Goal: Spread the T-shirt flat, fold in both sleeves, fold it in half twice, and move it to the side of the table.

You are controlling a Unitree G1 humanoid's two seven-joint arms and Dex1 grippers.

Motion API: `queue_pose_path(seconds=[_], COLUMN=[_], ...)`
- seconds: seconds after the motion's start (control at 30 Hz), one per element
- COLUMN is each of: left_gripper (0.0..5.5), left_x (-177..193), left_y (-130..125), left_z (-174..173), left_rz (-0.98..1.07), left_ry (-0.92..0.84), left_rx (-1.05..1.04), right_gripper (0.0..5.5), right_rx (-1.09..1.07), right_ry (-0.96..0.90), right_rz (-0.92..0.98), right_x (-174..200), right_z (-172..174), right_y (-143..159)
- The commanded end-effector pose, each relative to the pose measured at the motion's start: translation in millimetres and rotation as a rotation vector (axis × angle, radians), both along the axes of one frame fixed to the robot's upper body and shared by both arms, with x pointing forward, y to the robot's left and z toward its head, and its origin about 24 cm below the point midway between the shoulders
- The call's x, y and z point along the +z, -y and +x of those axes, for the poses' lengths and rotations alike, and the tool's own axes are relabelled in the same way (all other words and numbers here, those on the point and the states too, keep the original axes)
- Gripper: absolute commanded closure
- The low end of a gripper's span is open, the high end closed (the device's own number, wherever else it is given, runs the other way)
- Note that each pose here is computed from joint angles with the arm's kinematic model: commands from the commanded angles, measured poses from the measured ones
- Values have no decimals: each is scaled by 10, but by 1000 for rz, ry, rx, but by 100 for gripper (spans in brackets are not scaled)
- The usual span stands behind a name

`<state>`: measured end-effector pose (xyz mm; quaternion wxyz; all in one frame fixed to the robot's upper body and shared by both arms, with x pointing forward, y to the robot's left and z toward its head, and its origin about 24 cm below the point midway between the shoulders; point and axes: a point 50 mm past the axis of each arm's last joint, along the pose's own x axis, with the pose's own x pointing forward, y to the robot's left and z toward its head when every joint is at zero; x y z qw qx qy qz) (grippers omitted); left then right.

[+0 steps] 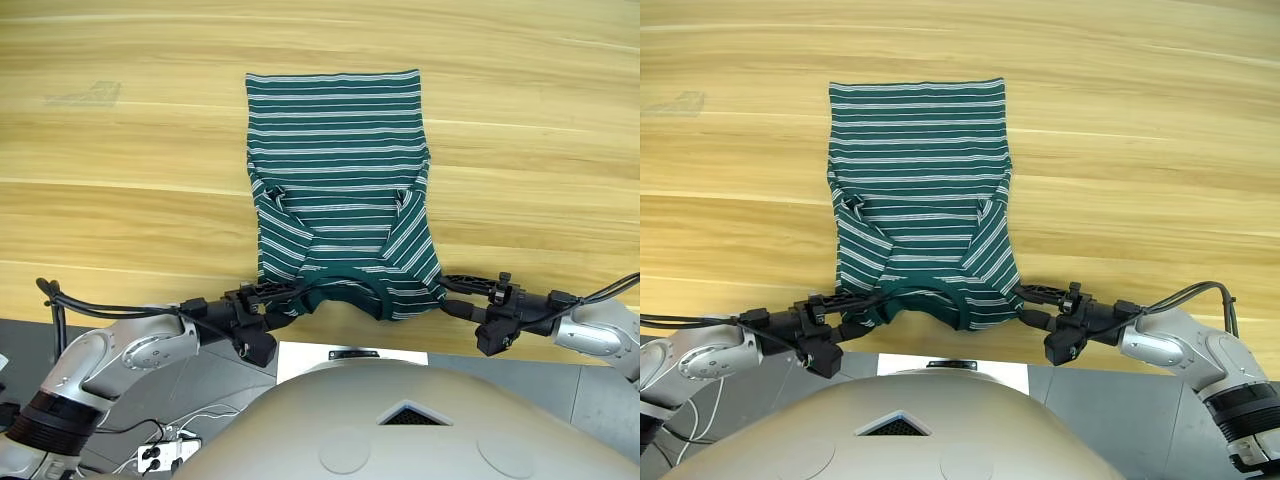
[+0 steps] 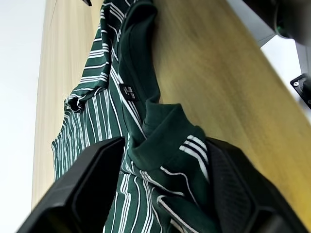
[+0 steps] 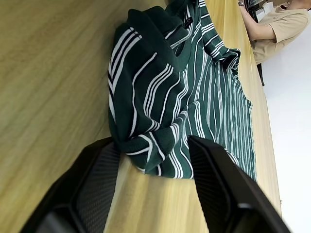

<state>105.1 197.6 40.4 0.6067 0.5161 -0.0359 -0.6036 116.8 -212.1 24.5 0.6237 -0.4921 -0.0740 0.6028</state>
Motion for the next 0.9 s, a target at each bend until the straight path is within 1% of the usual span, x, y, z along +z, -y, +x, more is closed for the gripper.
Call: queue_pose_path(seconds=[0.03, 0.1, 0.17, 0.27, 0.37, 0.47, 0.7, 0.9], left_gripper=[256, 256, 256, 256, 256, 256, 256, 256], left_x=[-99, -29, 3, -53, -157, -226, -276, -295], left_y=[-360, -395, -396, -390, -302, -268, -342, -331], left_z=[-242, -305, -294, -236, -188, -184, -130, -164], left_rz=[189, 195, 191, 197, 164, 158, 186, 178], left_ry=[-139, -145, -141, -123, -127, -137, -138, -153], left_rx=[124, 133, 133, 142, 142, 132, 133, 126], right_gripper=[299, 299, 299, 299, 299, 299, 299, 299], right_rx=[3, 0, 0, 9, 17, 23, 20, 34], right_ry=[-88, -91, -85, -75, -72, -74, -77, -82], right_rz=[-125, -114, -105, -97, -95, -98, -102, -99], right_x=[-154, -170, -179, -179, -171, -164, -180, -215], right_z=[-114, -122, -109, -73, -66, -69, -74, -10], right_y=[111, 83, 46, 16, 10, 21, 24, 1])
